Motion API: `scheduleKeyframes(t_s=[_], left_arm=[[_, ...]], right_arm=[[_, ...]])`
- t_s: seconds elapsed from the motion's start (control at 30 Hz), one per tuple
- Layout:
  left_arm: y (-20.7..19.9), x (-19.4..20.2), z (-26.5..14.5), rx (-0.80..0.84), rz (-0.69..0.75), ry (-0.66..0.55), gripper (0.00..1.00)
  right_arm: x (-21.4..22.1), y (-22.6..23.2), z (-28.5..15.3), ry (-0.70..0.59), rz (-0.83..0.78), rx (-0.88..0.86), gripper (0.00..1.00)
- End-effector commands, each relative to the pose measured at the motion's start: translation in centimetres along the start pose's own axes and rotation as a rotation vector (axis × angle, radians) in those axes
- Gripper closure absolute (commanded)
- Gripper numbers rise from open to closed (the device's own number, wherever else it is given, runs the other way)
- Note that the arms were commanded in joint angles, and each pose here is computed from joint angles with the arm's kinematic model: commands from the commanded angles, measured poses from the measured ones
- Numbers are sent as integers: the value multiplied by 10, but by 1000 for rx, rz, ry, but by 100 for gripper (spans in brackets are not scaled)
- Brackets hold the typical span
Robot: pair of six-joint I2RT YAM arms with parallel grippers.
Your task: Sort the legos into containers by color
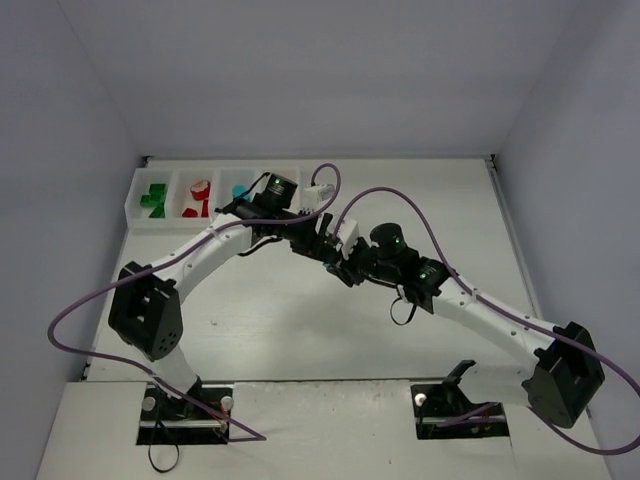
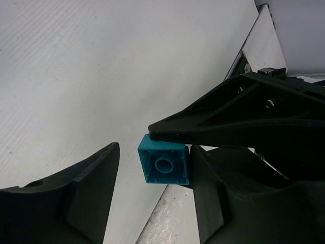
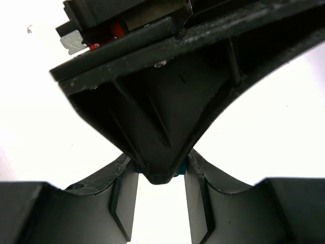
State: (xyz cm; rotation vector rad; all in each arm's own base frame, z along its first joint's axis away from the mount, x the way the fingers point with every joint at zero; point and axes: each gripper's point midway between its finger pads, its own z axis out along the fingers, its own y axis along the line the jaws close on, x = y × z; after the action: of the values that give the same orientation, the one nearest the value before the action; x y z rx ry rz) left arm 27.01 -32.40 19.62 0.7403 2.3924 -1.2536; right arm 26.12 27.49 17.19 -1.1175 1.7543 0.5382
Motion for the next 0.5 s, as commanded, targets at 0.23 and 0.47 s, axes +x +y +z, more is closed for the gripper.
scheduleKeyframes(t_s=[0.23, 0.47], left_arm=[[-28, -7, -6, 104, 52, -20, 97], [36, -24, -34, -157, 19, -82, 98]], right_arm=[[-37, -14, -10, -127, -17, 66, 78], [-19, -16, -8, -78, 20, 92, 20]])
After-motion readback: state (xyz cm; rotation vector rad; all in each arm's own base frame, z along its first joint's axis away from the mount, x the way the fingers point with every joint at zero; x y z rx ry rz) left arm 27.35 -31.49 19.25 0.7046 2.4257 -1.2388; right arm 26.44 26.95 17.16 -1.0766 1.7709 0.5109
